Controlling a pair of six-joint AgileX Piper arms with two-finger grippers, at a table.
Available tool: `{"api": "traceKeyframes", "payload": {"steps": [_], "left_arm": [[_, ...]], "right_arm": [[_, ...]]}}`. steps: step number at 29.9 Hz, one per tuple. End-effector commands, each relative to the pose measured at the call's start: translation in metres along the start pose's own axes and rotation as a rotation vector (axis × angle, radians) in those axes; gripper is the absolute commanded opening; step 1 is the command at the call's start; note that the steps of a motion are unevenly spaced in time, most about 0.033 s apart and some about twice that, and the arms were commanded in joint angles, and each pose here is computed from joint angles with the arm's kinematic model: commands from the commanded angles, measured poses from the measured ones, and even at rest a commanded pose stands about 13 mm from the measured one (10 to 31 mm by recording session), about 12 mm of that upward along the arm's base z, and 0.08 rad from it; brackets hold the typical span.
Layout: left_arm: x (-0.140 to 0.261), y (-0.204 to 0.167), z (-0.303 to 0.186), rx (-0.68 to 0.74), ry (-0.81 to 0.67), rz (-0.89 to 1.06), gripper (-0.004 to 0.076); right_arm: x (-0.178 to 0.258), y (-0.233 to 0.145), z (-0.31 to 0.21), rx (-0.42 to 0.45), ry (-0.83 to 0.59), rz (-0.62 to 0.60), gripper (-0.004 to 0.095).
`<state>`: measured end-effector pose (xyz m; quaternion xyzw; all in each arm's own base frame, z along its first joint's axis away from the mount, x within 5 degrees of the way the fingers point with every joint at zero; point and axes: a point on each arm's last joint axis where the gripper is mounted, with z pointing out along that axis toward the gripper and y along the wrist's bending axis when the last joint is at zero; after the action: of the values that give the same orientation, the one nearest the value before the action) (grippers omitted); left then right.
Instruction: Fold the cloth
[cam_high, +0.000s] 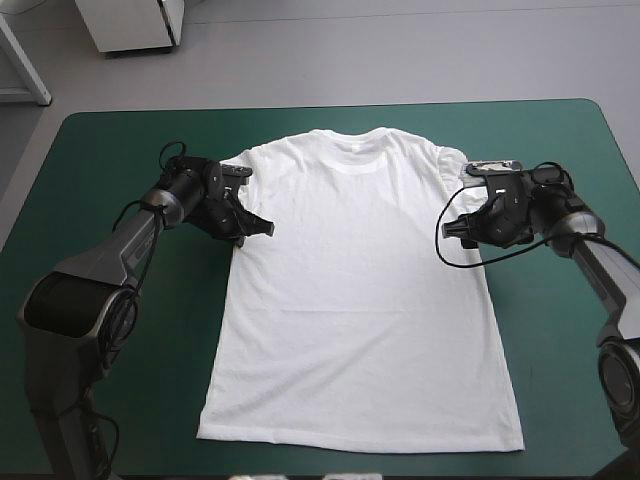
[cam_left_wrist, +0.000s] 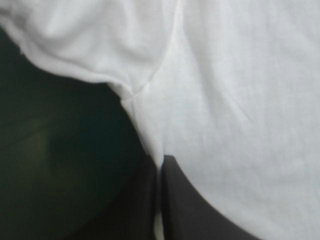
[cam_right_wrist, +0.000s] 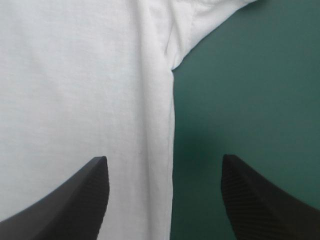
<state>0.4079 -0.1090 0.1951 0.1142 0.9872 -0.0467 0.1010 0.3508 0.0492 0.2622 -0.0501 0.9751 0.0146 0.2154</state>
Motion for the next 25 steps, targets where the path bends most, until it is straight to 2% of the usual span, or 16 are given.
{"api": "traceKeyframes", "payload": {"steps": [1,9,14,18,24,25], "left_arm": [[0.004,-0.007,0.024,0.064,0.041,-0.025,-0.0008],[0.003,-0.007,0.025,0.063,0.032,-0.026,-0.0008],[0.003,-0.007,0.025,0.063,0.032,-0.026,-0.0008],[0.003,-0.007,0.025,0.065,0.035,-0.027,-0.0009],[0.003,-0.008,0.023,0.066,0.039,-0.022,-0.001],[0.003,-0.008,0.023,0.066,0.042,-0.017,-0.001]], "right_arm": [[-0.012,0.0,-0.005,-0.003,-0.075,-0.02,0.0611],[-0.021,0.001,0.032,-0.006,-0.036,-0.017,0.0608],[-0.025,0.003,0.053,-0.02,0.009,-0.001,0.0523],[-0.02,0.005,0.067,-0.037,0.068,0.012,0.0345],[-0.017,0.01,0.076,-0.1,0.098,0.0,-0.0019],[-0.017,0.011,0.076,-0.11,0.098,0.01,-0.0016]]}}
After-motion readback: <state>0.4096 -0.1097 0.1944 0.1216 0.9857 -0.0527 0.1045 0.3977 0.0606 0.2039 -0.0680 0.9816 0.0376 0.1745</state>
